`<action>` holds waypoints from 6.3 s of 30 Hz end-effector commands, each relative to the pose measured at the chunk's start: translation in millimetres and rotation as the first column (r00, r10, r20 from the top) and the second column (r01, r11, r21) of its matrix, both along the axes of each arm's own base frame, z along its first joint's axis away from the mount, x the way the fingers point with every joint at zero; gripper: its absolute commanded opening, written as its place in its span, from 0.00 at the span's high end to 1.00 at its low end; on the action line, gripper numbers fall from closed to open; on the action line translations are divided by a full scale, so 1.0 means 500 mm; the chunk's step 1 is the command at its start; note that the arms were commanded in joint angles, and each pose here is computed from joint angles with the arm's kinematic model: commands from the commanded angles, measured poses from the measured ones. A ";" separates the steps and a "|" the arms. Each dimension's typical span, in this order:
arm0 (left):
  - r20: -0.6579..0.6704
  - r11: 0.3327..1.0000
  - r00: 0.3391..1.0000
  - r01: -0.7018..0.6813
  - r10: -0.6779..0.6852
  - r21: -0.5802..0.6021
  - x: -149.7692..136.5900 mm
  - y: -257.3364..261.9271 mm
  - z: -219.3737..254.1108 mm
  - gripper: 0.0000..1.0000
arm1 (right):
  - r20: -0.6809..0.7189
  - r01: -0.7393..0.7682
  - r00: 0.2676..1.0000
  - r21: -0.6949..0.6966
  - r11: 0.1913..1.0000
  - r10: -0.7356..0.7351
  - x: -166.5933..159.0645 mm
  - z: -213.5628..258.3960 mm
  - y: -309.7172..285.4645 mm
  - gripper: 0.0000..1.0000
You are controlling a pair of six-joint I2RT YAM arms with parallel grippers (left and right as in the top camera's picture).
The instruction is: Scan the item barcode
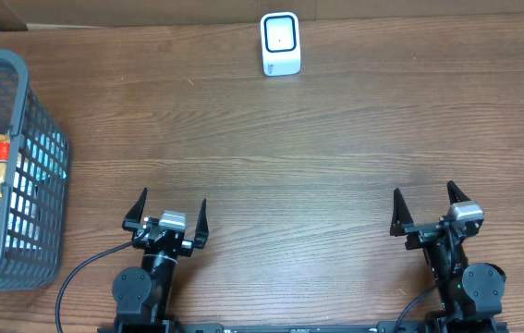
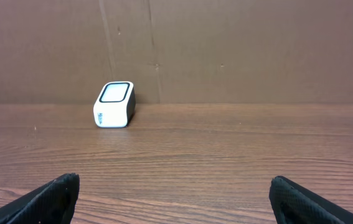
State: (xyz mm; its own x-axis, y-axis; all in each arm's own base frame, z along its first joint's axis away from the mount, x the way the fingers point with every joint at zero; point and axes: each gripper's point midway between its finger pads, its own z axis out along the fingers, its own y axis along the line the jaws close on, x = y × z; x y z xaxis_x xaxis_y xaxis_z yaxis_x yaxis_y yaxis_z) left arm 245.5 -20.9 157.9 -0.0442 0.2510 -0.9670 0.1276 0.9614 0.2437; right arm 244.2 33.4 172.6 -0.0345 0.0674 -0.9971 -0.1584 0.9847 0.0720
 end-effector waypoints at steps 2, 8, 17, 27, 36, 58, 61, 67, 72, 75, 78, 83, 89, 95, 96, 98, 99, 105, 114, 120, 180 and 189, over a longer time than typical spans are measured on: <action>0.003 1.000 1.000 0.002 -0.002 -0.018 -0.001 -0.002 0.000 0.00 | 0.004 -0.040 0.999 0.003 0.999 0.040 -0.003 -0.003 0.020 0.00; 0.003 1.000 1.000 0.002 -0.002 -0.018 -0.001 -0.002 -0.001 0.00 | 0.004 -0.040 0.999 0.003 0.999 0.040 -0.003 -0.003 0.020 0.00; 0.003 1.000 1.000 0.002 -0.002 -0.018 -0.001 -0.002 0.000 0.00 | 0.004 -0.040 0.999 0.003 0.999 0.040 -0.003 -0.003 0.020 0.00; 0.003 1.000 1.000 0.002 -0.002 -0.018 -0.001 -0.002 0.000 0.00 | 0.004 -0.039 0.999 0.003 0.999 0.039 -0.003 -0.003 0.020 0.00; 0.003 1.000 1.000 0.002 -0.002 -0.018 -0.001 -0.002 0.000 0.00 | 0.004 -0.040 0.999 0.003 0.999 0.040 -0.003 -0.003 0.020 0.00; 0.003 1.000 1.000 0.002 -0.002 -0.018 -0.001 -0.002 0.000 0.00 | 0.004 -0.039 0.999 0.003 0.999 0.039 -0.003 -0.003 0.020 0.00; 0.003 1.000 1.000 0.002 -0.002 -0.018 -0.001 -0.002 -0.001 0.00 | 0.004 -0.040 0.999 0.003 0.999 0.040 -0.003 -0.003 0.020 0.00; 0.003 1.000 1.000 0.002 -0.002 -0.018 -0.001 -0.002 -0.001 0.00 | 0.004 -0.040 0.999 0.003 0.999 0.040 -0.003 -0.003 0.020 0.00; 0.003 1.000 1.000 0.002 -0.002 -0.018 -0.001 -0.002 0.000 0.00 | 0.004 -0.039 0.999 0.003 0.999 0.039 -0.003 -0.003 0.020 0.00; 0.003 1.000 1.000 0.003 -0.003 -0.018 -0.001 -0.003 0.000 0.00 | 0.004 -0.040 0.999 0.003 0.999 0.040 -0.003 -0.003 0.020 0.00; 0.003 1.000 1.000 0.002 -0.002 -0.018 -0.001 -0.002 0.000 0.00 | 0.004 -0.040 0.999 0.003 0.999 0.040 -0.003 -0.003 0.020 0.00; 0.014 1.000 1.000 -0.016 0.016 -0.003 0.000 0.004 0.004 0.00 | 0.004 -0.039 0.999 0.003 0.999 0.039 -0.003 -0.003 0.020 0.00; 0.017 0.998 0.999 0.045 -0.044 -0.032 -0.002 -0.017 0.007 0.00 | 0.004 -0.040 0.999 0.003 0.999 0.040 -0.003 -0.003 0.020 0.00; 0.000 0.996 0.999 0.038 -0.038 -0.084 -0.003 -0.016 0.002 0.00 | 0.004 -0.040 0.999 0.003 0.999 0.040 -0.003 -0.003 0.020 0.00; -0.004 0.994 0.999 0.032 -0.032 -0.106 -0.002 -0.014 0.001 0.00 | 0.004 -0.040 0.999 0.003 0.999 0.040 -0.003 -0.003 0.020 0.00; -0.007 0.990 1.000 0.027 -0.029 -0.135 -0.002 -0.014 0.002 0.00 | 0.004 -0.039 0.999 0.003 0.999 0.039 -0.003 -0.003 0.020 0.00; -0.009 0.989 1.000 0.026 -0.028 -0.149 -0.002 -0.014 0.002 0.00 | 0.004 -0.039 0.999 0.003 0.999 0.039 -0.003 -0.003 0.020 0.00; -0.009 0.985 1.000 0.024 -0.026 -0.172 -0.002 -0.014 0.003 0.00 | 0.004 -0.040 0.999 0.003 0.999 0.040 -0.003 -0.003 0.020 0.00; 0.017 0.985 1.000 0.025 -0.022 -0.172 -0.004 -0.012 0.028 0.00 | 0.004 -0.039 0.999 0.003 0.999 0.039 -0.003 -0.003 0.020 0.00; 0.031 0.985 0.999 0.031 -0.026 -0.173 -0.012 -0.013 0.059 0.00 | 0.004 -0.039 0.999 0.003 0.999 0.039 -0.003 -0.003 0.020 0.00; -0.751 0.843 0.627 -0.503 0.206 -0.189 0.201 0.153 0.436 0.00 | 0.004 -0.039 0.999 0.003 0.999 0.039 -0.003 -0.003 0.020 0.00; -0.731 0.369 0.455 -0.882 0.508 -0.293 0.064 0.475 0.467 0.00 | 0.004 -0.039 0.999 0.003 0.999 0.039 -0.003 -0.003 0.020 0.00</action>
State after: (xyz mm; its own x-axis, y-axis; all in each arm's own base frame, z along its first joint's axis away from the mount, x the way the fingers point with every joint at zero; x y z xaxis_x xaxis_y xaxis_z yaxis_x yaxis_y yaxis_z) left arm 307.5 177.6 384.7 -0.5159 -0.5776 -0.6326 -0.6194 0.7616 -0.1904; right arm 242.5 43.6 172.5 -0.0377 0.0658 -0.9971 -0.1995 0.9772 0.0721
